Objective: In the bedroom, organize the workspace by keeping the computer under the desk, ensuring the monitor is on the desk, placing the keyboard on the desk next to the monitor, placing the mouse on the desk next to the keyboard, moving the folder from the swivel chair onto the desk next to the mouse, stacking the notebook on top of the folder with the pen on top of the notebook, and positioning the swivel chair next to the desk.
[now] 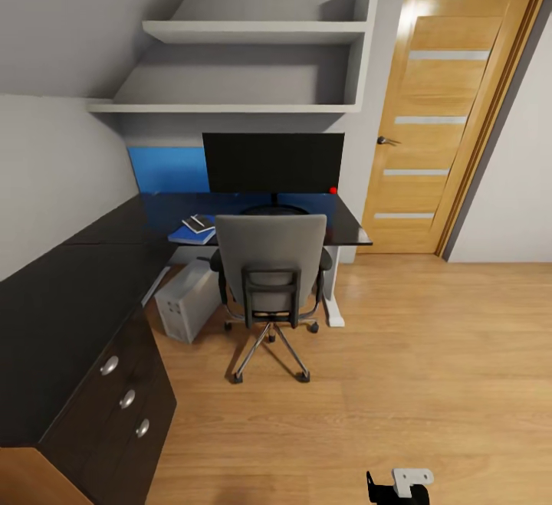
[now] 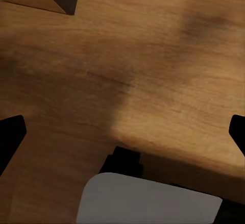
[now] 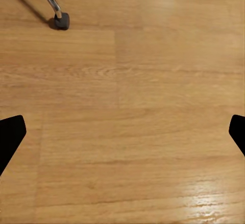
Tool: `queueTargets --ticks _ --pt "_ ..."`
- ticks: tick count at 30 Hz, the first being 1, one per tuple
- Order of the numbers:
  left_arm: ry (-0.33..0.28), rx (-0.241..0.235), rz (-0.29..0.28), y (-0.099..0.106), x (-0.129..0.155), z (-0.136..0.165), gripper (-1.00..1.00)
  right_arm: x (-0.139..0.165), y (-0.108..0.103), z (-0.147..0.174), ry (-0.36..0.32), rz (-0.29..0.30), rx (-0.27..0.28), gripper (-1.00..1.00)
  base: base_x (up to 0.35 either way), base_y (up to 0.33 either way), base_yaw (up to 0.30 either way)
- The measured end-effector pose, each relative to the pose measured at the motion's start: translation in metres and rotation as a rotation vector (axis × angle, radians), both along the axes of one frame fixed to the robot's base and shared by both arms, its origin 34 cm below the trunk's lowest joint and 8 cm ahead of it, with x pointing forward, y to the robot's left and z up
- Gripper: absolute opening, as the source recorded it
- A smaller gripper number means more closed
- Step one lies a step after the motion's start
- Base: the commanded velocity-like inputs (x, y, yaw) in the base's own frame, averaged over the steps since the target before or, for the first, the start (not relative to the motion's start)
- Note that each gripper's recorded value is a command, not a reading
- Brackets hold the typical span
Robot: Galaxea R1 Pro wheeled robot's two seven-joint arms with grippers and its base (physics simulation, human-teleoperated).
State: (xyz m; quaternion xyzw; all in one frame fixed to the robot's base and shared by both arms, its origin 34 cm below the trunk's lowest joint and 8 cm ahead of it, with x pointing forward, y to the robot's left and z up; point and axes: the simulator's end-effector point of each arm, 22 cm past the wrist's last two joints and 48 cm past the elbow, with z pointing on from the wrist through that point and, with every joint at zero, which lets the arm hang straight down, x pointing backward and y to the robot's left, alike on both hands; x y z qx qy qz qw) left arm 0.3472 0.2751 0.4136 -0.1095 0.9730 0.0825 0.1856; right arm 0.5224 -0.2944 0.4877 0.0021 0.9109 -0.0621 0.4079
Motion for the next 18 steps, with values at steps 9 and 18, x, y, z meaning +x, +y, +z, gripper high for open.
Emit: queueTargets --ticks 9,18 --pt "0.0 0.002 0.001 0.002 0.001 0.016 1.0 0.002 0.0 0.016 0.0 0.0 0.0 1.0 0.0 0.0 0.0" --pt "0.002 -0.004 -0.004 -0.004 0.002 0.032 1.0 0.003 0.0 0.032 0.0 0.0 0.0 1.0 0.0 0.0 0.0"
